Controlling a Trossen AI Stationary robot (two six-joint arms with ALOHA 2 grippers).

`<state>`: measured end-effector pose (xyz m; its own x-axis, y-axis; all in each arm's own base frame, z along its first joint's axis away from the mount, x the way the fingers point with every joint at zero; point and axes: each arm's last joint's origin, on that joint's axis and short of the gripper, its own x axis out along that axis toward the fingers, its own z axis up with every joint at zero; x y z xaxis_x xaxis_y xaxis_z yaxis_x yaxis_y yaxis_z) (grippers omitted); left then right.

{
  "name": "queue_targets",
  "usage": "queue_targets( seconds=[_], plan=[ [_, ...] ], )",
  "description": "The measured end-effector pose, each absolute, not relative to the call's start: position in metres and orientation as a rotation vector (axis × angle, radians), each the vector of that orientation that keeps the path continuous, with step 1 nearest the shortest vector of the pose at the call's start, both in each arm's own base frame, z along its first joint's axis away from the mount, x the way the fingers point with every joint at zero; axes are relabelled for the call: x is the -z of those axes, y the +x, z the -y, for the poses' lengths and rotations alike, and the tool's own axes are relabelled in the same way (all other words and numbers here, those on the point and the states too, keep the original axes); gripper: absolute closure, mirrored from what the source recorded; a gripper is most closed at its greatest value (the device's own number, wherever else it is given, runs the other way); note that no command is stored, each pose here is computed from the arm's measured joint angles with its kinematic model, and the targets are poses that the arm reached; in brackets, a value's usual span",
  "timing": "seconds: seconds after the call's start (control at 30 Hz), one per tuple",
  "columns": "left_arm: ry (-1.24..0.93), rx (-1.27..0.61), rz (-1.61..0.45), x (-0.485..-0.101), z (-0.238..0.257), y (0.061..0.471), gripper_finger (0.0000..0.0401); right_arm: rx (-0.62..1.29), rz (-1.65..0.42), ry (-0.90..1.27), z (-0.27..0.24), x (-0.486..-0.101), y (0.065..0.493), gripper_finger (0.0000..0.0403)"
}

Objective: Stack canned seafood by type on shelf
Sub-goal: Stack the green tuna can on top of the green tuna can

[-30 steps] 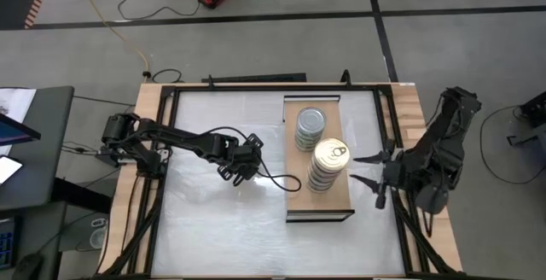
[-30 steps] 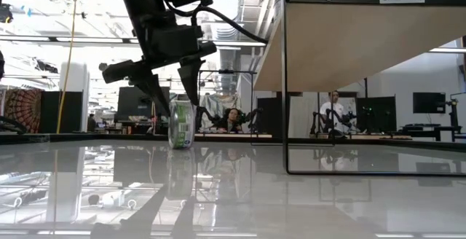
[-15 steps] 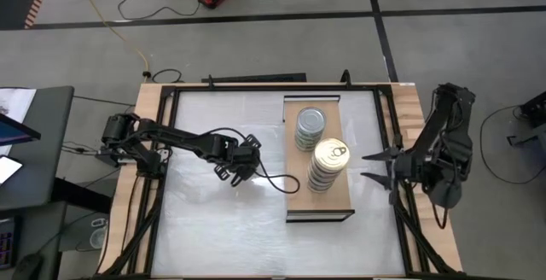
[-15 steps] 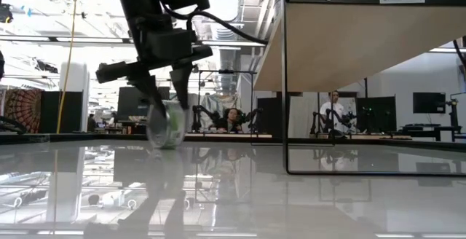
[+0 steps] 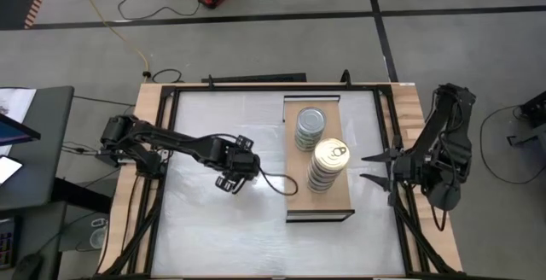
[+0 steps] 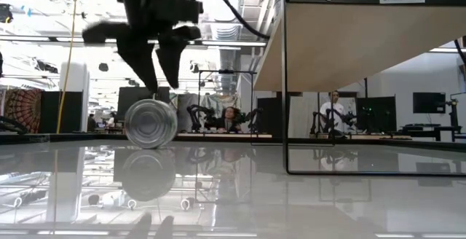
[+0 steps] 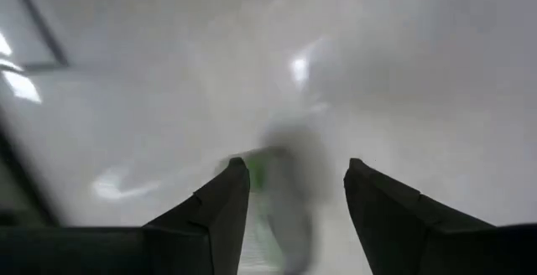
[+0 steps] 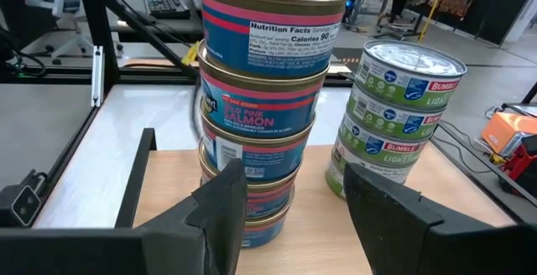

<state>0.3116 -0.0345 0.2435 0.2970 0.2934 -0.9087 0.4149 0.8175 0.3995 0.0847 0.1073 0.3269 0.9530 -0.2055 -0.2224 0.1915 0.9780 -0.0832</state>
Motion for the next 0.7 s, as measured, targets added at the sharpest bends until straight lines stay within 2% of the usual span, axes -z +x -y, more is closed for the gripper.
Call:
queue_targets(
  seconds=[0.2, 0.37, 0.57, 0.7],
  plan=[
    [0.303, 0.098, -1.305, -0.261, 0.032, 0.302, 0.0220, 0.202, -0.232, -0.062, -0.107, -0.327, 0.085, 0.0177],
    [0.278, 0.054, -1.287, -0.258, 0.032, 0.278, 0.0224, 0.205, -0.236, -0.074, -0.110, -0.325, 0.086, 0.0177],
    [0.171, -0.032, -1.068, -0.261, 0.025, 0.240, 0.0225, 0.225, -0.234, -0.076, -0.109, -0.325, 0.088, 0.0177],
    [0.037, -0.206, -0.881, -0.250, 0.012, 0.213, 0.0225, 0.256, -0.234, -0.075, -0.107, -0.325, 0.091, 0.0177]
  ],
)
